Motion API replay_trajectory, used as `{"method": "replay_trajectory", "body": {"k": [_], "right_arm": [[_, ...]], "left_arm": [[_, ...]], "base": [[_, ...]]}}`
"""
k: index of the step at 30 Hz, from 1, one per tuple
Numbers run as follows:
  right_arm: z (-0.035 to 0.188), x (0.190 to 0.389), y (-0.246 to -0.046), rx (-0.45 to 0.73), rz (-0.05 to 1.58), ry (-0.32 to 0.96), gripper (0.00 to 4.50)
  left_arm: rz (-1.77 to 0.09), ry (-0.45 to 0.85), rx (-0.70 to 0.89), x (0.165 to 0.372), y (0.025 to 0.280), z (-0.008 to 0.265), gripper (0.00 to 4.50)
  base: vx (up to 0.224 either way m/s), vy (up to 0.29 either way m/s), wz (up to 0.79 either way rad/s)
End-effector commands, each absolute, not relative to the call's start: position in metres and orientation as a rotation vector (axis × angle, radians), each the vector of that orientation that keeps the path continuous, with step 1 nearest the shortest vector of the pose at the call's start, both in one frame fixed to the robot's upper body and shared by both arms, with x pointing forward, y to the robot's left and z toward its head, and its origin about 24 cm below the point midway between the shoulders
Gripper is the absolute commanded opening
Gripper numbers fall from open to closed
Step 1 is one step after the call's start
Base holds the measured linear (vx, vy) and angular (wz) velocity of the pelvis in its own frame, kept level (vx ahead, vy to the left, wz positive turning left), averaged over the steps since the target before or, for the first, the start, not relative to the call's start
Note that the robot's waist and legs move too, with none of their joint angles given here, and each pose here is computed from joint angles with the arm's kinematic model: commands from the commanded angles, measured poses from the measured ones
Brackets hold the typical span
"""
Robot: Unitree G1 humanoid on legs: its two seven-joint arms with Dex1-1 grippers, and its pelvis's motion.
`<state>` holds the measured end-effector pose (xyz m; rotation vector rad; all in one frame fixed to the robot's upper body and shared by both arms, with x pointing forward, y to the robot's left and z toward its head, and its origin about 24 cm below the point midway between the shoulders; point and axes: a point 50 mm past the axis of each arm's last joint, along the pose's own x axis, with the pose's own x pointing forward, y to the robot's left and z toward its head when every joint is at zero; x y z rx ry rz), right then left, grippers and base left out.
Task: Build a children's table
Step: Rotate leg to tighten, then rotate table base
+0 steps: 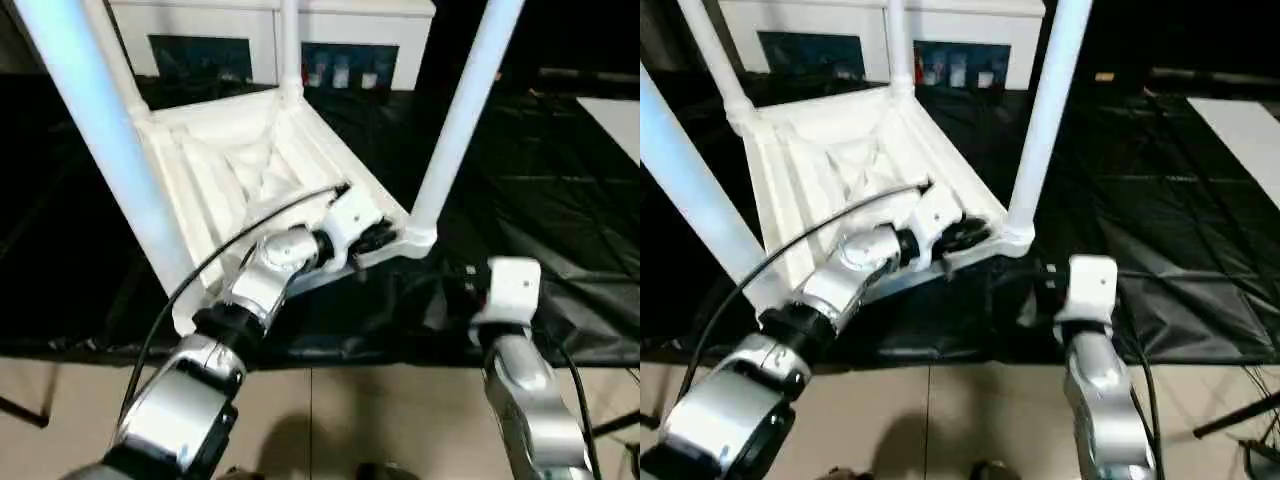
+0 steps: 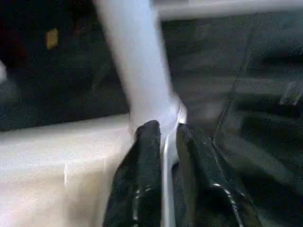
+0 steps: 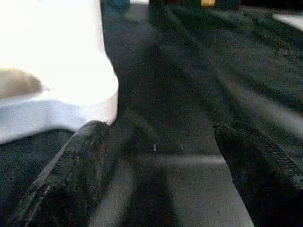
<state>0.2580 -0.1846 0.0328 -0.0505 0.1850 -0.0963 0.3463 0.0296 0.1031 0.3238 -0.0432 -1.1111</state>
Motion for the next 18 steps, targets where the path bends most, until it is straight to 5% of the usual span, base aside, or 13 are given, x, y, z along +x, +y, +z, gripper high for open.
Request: {"method": "replay_trajectory", "body": {"k": [1, 7, 18], "right_arm": [[0.038, 0.256, -0.188, -0.042, -0.078, 0.183, 3.88], [0.040, 0.255, -0.186, -0.062, 0.016, 0.206, 3.88], [0.042, 0.254, -0.176, -0.082, 0.079, 0.218, 3.88]], "left_arm": [[-1.219, 0.026, 0.314, 0.335, 0.034, 0.097, 1.27], [-1.427, 0.290, 0.372, 0.307, 0.053, 0.077, 1.37], [-0.951, 0.420, 0.598, 0.347, 0.066, 0.065, 1.37]], "base": [[0.000, 0.000, 0.00], [0.000, 0.000, 0.00], [0.000, 0.000, 0.00]]}}
